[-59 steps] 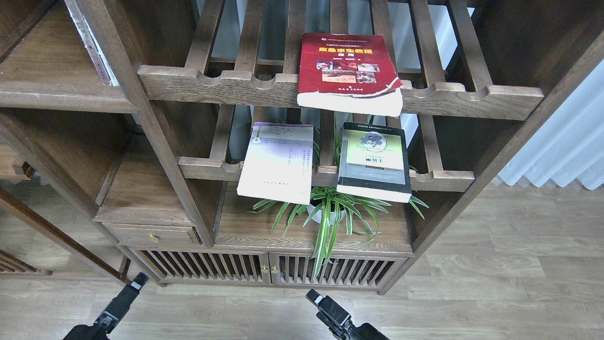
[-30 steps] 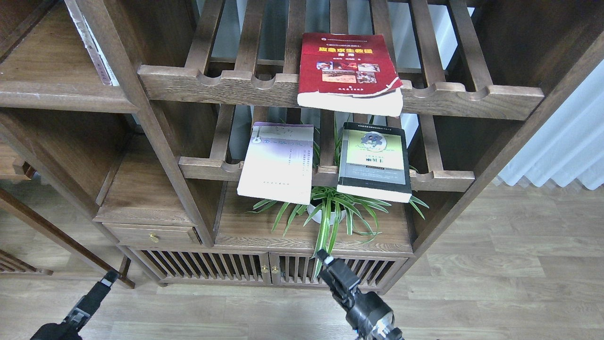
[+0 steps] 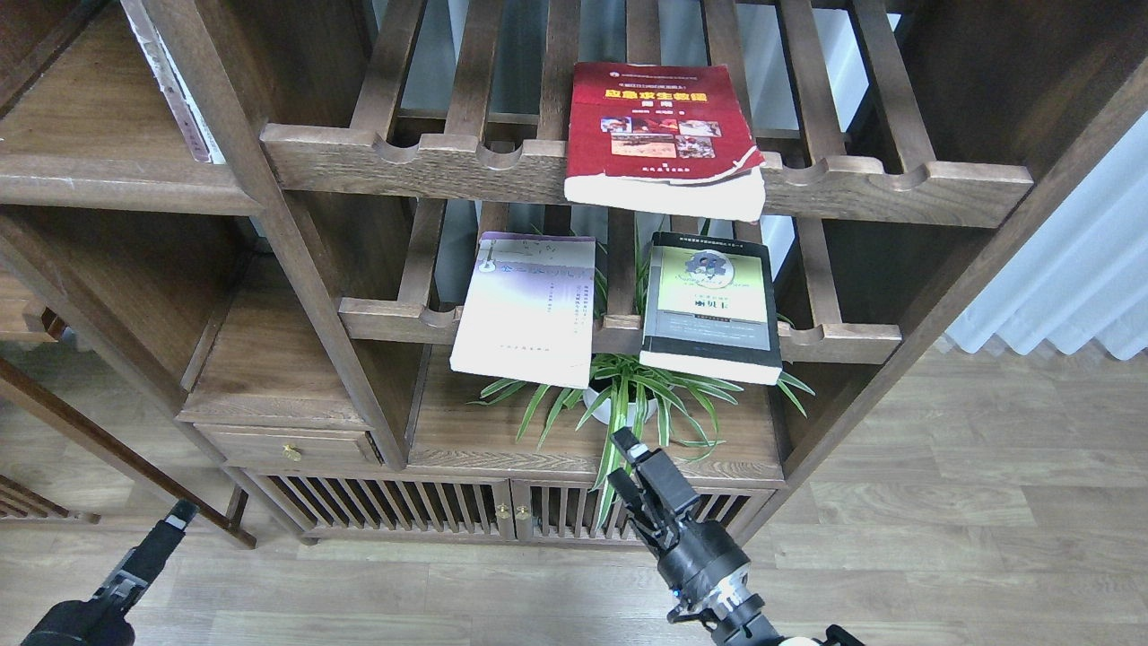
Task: Organize books on shelf
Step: 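Grasp the bottom edge of the black-framed green book with the right gripper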
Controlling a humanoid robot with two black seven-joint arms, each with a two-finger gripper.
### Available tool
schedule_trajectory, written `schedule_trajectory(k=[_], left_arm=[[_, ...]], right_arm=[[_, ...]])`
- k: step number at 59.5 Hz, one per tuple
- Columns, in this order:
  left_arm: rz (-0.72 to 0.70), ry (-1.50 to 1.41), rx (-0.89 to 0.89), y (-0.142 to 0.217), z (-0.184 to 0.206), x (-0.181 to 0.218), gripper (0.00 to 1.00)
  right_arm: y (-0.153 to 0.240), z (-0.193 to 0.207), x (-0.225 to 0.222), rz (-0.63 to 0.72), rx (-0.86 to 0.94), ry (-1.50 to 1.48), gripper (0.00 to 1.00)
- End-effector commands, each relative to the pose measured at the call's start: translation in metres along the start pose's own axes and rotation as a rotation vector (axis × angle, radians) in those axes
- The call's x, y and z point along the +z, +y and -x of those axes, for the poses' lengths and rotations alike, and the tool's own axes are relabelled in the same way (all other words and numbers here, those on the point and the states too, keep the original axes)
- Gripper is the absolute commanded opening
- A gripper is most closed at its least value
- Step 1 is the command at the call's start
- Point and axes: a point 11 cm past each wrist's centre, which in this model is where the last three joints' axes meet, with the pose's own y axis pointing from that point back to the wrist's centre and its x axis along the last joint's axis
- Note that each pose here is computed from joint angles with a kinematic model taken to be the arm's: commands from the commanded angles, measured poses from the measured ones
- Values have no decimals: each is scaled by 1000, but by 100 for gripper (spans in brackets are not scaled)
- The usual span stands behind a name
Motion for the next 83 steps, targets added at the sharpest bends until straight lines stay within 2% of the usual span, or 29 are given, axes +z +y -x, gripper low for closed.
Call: schedule_trajectory(k=[1, 41, 60, 67, 70, 80, 83], left_arm=[[15, 4, 2, -1, -1, 4, 100], [54, 0, -2, -4, 1, 20, 100], [72, -10, 1, -3, -1, 29, 100], [74, -14, 1, -3, 0, 31, 100], [77, -15, 1, -3, -1, 33, 100], [80, -15, -3, -4, 1, 34, 100], [80, -16, -4, -5, 1, 34, 100]], right_arm=[[-11, 11, -17, -39, -35, 5, 100], [-39, 37, -57, -123, -107, 23, 100], [-38, 31, -70, -160, -86, 28, 99], [-38, 34, -79, -186, -95, 28, 93], [-38, 35, -82, -198, -100, 24, 86], [-38, 35, -84, -202, -101, 22, 78], [-38, 35, -83, -197, -101, 22, 72]])
